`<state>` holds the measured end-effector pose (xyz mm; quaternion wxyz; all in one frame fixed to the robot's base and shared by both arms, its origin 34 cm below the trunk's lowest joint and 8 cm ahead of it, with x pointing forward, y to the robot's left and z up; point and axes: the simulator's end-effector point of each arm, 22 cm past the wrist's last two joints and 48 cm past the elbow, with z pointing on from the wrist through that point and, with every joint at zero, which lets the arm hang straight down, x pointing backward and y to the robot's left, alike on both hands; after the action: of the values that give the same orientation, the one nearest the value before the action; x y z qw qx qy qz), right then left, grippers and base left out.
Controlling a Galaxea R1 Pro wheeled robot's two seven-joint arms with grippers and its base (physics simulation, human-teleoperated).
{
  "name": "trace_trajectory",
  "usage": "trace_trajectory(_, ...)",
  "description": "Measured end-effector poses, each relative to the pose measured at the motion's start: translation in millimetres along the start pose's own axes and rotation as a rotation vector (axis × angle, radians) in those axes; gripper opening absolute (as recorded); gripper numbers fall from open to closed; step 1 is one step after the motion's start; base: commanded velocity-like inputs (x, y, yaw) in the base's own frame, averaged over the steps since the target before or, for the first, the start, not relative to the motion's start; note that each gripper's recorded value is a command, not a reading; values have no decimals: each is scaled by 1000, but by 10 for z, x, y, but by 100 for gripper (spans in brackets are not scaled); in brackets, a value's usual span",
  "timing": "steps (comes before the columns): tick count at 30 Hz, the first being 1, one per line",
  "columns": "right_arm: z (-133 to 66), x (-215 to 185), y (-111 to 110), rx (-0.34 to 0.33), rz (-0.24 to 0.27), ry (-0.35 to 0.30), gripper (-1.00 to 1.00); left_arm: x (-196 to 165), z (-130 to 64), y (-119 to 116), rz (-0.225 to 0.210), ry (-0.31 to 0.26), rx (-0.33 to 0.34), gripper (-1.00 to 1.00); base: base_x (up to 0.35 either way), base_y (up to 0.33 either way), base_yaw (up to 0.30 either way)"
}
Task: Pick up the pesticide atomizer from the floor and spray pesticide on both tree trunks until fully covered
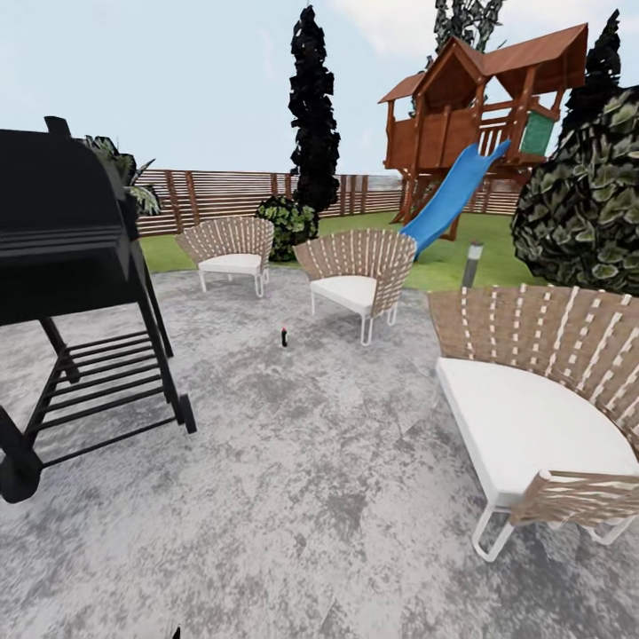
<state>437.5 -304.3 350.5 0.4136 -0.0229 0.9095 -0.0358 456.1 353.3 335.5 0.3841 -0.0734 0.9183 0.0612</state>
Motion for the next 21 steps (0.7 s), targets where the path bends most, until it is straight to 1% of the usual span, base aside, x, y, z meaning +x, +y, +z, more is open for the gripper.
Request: trace_trajectory(21,0,3,-1,0,-1,2,100,2,0,0,0,1,0,100,337,0,4)
